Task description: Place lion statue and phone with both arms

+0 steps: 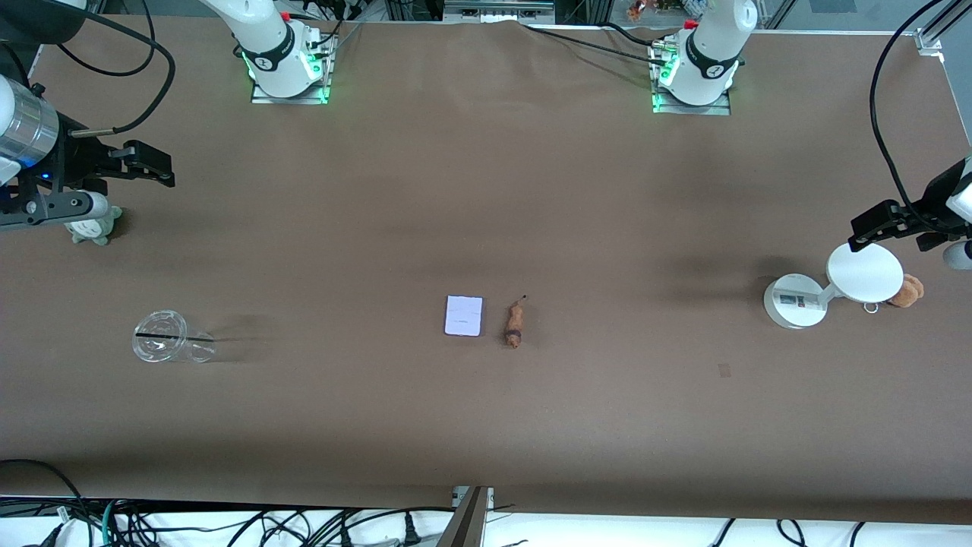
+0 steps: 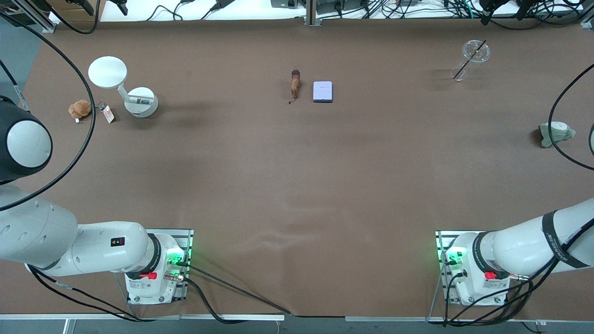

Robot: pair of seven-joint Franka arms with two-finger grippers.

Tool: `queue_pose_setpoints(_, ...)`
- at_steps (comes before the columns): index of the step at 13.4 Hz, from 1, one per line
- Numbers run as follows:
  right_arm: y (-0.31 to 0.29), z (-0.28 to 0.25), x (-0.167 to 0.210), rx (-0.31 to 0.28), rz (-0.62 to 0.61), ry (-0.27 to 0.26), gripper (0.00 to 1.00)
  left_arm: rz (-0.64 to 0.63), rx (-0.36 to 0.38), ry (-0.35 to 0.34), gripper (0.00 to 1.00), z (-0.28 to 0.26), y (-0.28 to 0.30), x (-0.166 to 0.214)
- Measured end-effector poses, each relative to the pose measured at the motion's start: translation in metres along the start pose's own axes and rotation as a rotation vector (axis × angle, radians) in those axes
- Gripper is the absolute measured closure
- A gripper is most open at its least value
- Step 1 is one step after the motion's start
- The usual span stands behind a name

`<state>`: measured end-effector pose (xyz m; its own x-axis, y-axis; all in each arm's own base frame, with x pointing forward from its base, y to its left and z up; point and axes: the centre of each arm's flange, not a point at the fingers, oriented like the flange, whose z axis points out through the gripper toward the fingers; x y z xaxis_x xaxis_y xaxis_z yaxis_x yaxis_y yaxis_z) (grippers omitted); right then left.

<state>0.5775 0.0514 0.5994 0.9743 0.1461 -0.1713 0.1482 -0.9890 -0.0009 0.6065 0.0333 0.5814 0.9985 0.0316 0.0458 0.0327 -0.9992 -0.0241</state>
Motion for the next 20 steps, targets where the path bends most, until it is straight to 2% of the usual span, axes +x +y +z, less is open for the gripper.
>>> queue_pose_setpoints(20, -0.0005, -0.0001, 0.0002, 0.005, -0.001, 0.002, 0.00, 0.005, -0.001, -0.007, 0.00, 0.0041, 0.0027, 0.0015)
